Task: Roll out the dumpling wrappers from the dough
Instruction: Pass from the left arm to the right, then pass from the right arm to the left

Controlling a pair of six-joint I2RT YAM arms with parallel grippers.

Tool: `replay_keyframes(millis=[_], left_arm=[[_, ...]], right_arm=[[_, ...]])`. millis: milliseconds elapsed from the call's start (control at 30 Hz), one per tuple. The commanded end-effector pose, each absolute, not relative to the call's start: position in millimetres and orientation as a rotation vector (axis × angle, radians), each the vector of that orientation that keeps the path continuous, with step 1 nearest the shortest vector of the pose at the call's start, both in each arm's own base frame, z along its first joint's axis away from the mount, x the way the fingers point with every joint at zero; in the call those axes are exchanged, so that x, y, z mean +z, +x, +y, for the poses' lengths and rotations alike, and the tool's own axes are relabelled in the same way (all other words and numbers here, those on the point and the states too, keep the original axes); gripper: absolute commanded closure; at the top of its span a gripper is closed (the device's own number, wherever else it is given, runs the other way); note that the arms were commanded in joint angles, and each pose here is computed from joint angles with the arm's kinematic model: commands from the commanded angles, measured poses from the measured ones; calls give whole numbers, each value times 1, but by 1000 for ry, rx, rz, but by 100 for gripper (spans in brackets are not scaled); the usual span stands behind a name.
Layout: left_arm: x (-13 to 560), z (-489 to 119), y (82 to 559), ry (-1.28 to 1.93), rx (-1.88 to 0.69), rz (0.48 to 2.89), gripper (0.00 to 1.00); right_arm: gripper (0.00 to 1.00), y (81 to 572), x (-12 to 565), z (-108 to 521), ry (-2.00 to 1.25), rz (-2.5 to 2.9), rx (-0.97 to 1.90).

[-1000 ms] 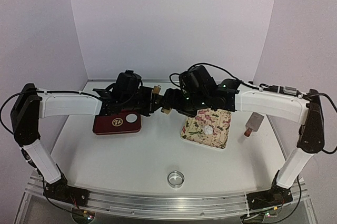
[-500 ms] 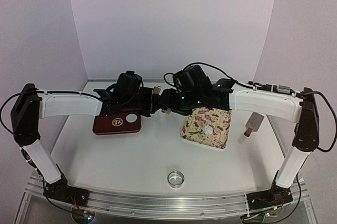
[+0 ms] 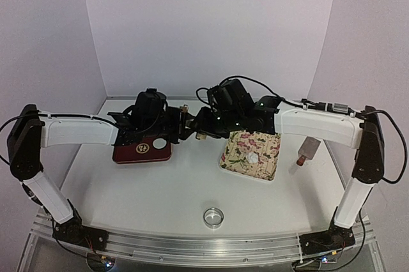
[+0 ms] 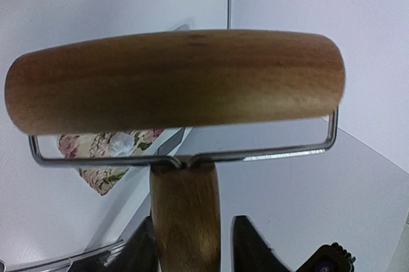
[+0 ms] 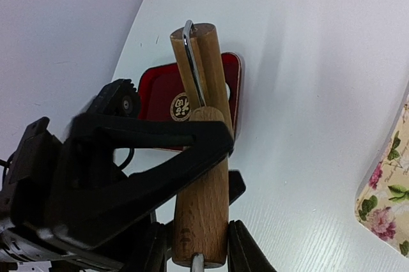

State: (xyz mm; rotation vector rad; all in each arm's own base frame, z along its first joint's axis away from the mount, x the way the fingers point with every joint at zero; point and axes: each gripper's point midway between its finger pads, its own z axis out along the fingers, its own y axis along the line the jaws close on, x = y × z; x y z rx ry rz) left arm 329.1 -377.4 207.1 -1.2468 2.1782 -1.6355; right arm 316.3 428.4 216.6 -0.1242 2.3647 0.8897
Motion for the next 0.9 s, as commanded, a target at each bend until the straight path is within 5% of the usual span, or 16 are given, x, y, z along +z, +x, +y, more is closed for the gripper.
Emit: replay_keyframes(millis=[0,133,300,633,867], left_arm=[[249,-384,310,-994,-1817,2202,47],[250,-374,302,-869,-1805,2251,28],[249,-352,286,-669,-1741,2333,17],[272,-321,288,253,-1494,2321,10],[292,-340,266,590,-1670,2206,9]], right_arm=[[100,326,249,404,-100,2276,878],[100,331,252,389,-65,2281,902],[100,333,259,374,-55,2305,989],[100,287,322,379,-375,2288,1522],[100,252,343,382,-486,2301,1743]])
